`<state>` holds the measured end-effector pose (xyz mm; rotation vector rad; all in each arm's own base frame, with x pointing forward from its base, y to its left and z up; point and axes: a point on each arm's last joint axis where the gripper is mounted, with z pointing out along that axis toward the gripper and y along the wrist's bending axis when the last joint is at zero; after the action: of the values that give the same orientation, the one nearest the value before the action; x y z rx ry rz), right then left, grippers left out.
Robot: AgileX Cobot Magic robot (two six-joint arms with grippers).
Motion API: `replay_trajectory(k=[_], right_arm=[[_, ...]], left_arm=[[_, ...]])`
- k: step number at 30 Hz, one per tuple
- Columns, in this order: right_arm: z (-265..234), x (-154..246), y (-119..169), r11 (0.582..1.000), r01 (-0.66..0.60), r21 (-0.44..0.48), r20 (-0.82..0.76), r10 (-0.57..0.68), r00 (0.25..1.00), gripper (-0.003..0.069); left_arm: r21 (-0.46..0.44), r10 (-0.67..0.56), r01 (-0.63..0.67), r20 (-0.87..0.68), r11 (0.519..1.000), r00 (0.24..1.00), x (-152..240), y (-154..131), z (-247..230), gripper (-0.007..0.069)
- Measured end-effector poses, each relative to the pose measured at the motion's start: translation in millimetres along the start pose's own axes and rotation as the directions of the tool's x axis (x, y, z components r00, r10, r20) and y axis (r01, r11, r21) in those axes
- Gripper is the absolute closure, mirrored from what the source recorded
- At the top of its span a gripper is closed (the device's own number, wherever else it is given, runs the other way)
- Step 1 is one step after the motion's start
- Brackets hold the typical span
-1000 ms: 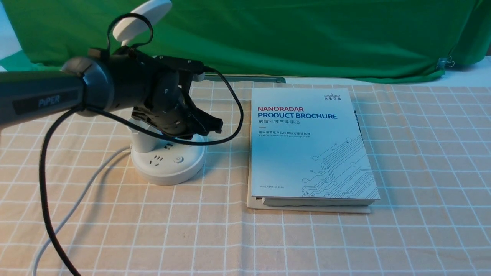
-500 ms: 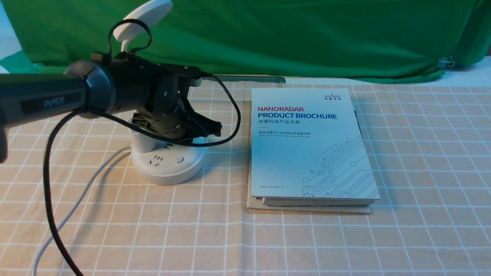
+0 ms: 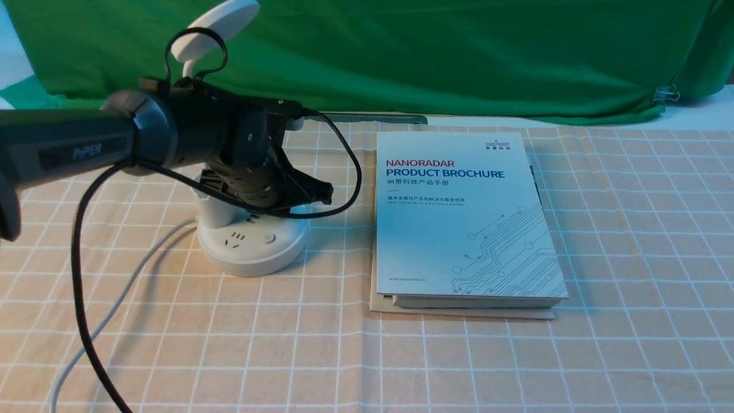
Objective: Turn on the table lamp on the light coffee tablecloth with your hand.
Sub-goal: 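Press the power button on the lamp base to turn the lamp on with the left gripper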
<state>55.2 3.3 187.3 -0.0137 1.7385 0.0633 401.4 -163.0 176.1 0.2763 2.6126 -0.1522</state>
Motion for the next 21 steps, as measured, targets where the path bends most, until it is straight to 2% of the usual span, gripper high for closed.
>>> replay_trajectory(k=[4,7,11,16,17,18,19,21], right_arm=[[0,0,0,1.0,0.0,0.0,0.0,0.0,1.0,0.0418],[0,0,0,1.0,0.0,0.0,0.0,0.0,1.0,0.0418],[0,0,0,1.0,0.0,0.0,0.001,0.0,1.0,0.0418],[0,0,0,1.0,0.0,0.0,0.001,0.0,1.0,0.0418],[0,0,0,1.0,0.0,0.0,0.001,0.0,1.0,0.0418],[0,0,0,1.0,0.0,0.0,0.001,0.0,1.0,0.0418],[0,0,0,1.0,0.0,0.0,0.001,0.0,1.0,0.0418],[0,0,0,1.0,0.0,0.0,0.0,0.0,1.0,0.0418]], left_arm=[[0.018,-0.023,0.023,-0.003,1.0,1.0,0,-1,-8,0.0625],[0.07,-0.03,0.031,-0.019,0.997,0.999,1,-9,-25,0.0625],[0.209,0.029,-0.018,-0.051,0.978,0.998,9,-32,-66,0.0625],[0.412,0.105,-0.066,-0.072,0.909,0.992,47,-56,-108,0.0625],[0.466,0.119,-0.097,-0.018,0.879,0.993,55,-61,-129,0.0625],[0.473,0.119,-0.101,-0.008,0.875,0.993,56,-61,-132,0.0625],[0.533,0.129,-0.164,0.103,0.83,0.986,67,-66,-161,0.0625],[0.555,0.124,-0.239,0.237,0.796,0.964,75,-66,-191,0.0625]])
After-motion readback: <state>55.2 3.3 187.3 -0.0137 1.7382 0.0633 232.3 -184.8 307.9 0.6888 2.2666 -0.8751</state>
